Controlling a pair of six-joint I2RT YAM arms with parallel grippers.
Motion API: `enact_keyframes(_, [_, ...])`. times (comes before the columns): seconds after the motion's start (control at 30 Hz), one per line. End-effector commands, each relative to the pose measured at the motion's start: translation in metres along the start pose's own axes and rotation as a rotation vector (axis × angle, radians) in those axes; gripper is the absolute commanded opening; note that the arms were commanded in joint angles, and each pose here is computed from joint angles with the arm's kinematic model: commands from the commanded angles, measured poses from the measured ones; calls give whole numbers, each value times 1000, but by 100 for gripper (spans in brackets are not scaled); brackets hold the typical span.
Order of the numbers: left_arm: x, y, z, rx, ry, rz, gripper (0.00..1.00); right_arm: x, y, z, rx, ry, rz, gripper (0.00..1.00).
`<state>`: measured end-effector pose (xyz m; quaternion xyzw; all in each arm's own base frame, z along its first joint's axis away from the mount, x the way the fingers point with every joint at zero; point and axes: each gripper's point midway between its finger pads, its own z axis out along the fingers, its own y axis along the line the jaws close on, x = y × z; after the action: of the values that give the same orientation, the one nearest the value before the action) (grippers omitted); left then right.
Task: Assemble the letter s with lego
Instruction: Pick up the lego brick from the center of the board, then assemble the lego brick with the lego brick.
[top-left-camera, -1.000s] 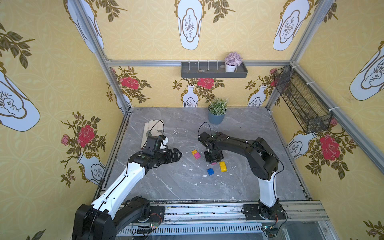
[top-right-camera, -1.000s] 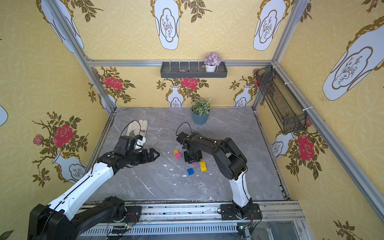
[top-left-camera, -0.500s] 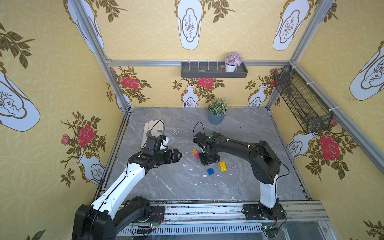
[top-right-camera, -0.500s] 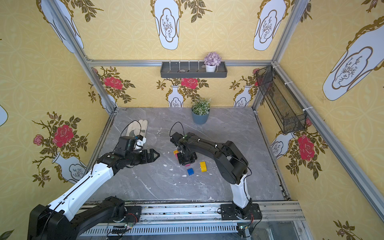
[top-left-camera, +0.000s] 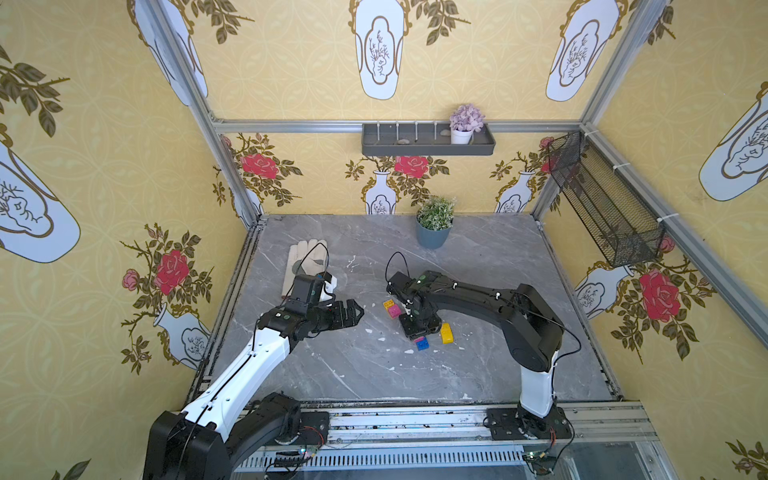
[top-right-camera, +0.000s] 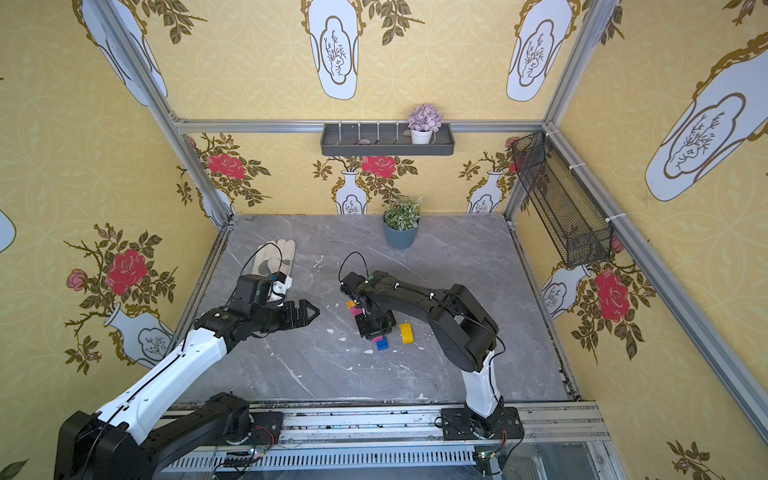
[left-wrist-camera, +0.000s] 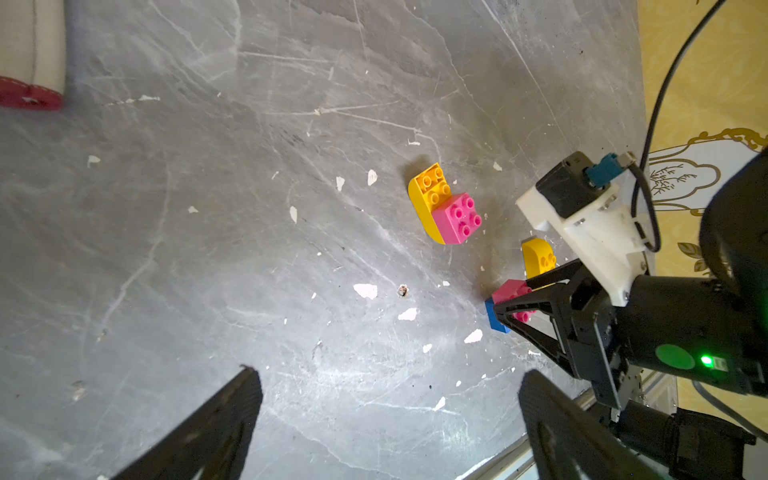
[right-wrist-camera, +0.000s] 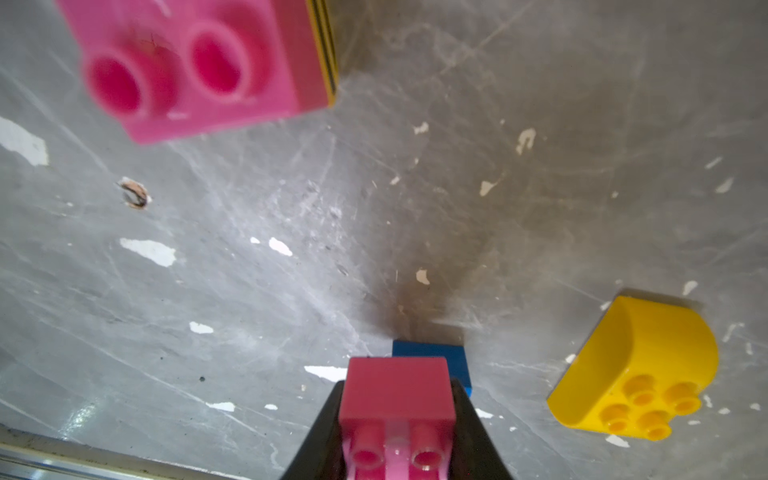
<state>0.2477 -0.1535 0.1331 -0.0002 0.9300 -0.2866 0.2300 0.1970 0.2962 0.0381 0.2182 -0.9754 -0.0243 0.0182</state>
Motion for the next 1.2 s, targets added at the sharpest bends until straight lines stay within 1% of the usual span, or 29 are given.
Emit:
enact_keyframes(0.0, [-1, -2, 1, 16, -8, 0, 99, 0, -5, -1, 21, -11, 11, 21])
enact_keyframes(0.2, [-1, -2, 0, 18, -9, -3, 99, -1, -7, -3, 27, -29, 14, 21])
enact_keyframes(0.3, [0, -2, 1, 16, -8, -5, 99, -6, -7, -11, 29, -59, 16, 21])
enact_keyframes(0.5, [1, 0, 1, 13, -8, -6, 99, -8, -10, -22, 26, -91, 67, 21])
enact_keyframes(0.8, [-1, -1, 2, 13, -8, -4, 99, 2, -18, -7, 21, -61, 137, 21])
enact_keyframes(1.17, [0, 0, 2, 9, -4, 3, 99, 0, -16, 7, -11, -60, 173, 21])
